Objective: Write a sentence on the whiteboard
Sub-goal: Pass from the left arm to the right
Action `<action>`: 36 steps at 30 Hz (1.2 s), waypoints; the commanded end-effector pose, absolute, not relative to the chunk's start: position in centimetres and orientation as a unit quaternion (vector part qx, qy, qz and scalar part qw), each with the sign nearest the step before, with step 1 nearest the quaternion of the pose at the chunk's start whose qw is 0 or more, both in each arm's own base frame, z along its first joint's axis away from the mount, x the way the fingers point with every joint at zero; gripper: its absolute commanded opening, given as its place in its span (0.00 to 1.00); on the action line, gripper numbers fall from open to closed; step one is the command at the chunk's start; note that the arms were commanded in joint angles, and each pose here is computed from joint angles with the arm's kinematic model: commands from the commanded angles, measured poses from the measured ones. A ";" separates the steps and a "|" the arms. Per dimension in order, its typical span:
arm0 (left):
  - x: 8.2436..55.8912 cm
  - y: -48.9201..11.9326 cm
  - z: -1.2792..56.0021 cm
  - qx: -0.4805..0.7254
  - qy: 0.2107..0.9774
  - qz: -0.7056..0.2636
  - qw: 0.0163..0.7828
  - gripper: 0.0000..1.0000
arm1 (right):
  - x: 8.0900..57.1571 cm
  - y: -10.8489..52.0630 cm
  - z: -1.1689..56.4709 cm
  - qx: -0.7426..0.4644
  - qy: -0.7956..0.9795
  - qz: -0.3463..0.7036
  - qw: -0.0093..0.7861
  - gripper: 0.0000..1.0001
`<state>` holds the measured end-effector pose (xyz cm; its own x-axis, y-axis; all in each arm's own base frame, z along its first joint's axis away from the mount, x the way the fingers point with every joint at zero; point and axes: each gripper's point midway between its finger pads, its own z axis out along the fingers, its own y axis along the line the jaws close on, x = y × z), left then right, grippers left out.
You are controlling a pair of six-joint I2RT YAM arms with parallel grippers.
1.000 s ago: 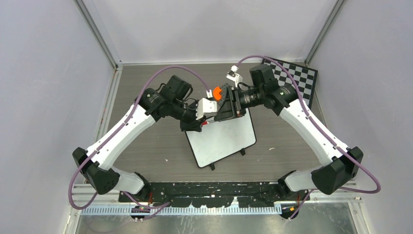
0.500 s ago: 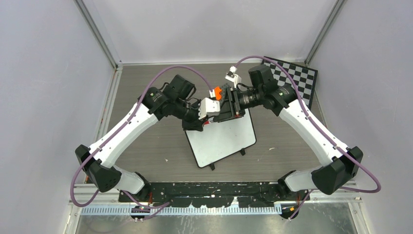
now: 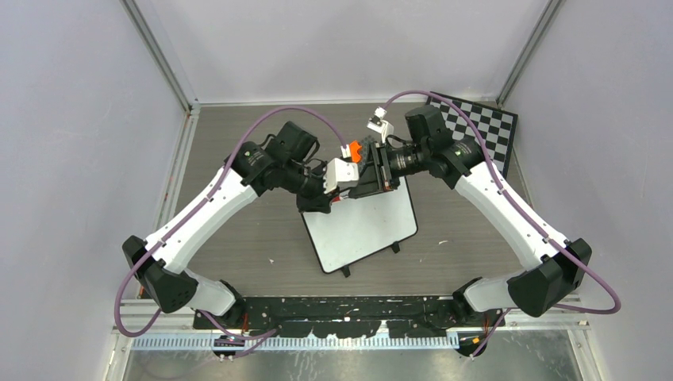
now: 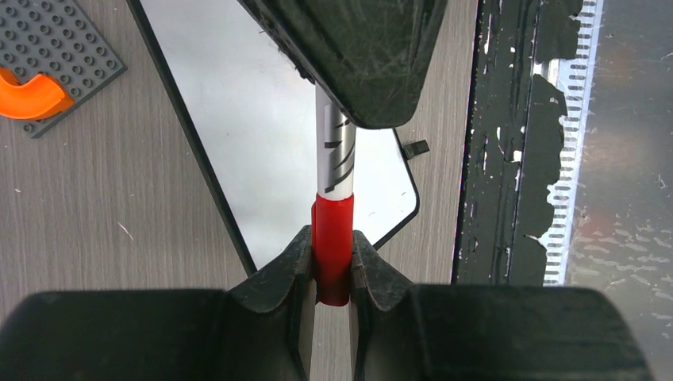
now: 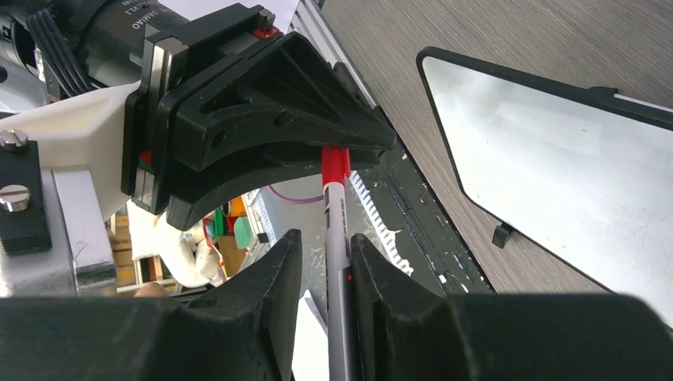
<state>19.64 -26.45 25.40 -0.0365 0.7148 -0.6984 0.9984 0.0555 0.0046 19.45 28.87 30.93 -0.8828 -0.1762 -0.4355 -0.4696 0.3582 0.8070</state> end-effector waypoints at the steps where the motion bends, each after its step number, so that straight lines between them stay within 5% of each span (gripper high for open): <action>1: 20.4 -27.6 27.5 0.626 0.663 -0.267 0.311 0.00 | 19.0 29.0 32.5 -0.210 0.797 0.546 0.153 0.34; 7: 20.3 -28.1 28.0 0.623 0.661 -0.278 0.312 0.00 | 19.2 29.0 32.4 -0.209 0.799 0.542 0.158 0.33; 14: 20.0 -28.2 28.4 0.622 0.658 -0.287 0.313 0.00 | 19.4 29.1 32.5 -0.208 0.798 0.543 0.160 0.18; 17: 19.8 -28.4 28.7 0.622 0.655 -0.294 0.312 0.00 | 19.5 29.1 32.4 -0.208 0.799 0.542 0.159 0.20; 20: 20.0 -28.4 28.7 0.618 0.660 -0.290 0.314 0.00 | 19.5 29.1 32.4 -0.208 0.799 0.541 0.161 0.03; 26: 20.2 -27.1 28.9 0.598 0.675 -0.279 0.330 0.35 | 20.4 28.0 32.8 -0.204 0.800 0.535 0.182 0.00; 36: 21.2 -28.1 30.2 0.551 0.682 -0.326 0.354 0.53 | 20.5 28.1 33.2 -0.191 0.788 0.558 0.175 0.00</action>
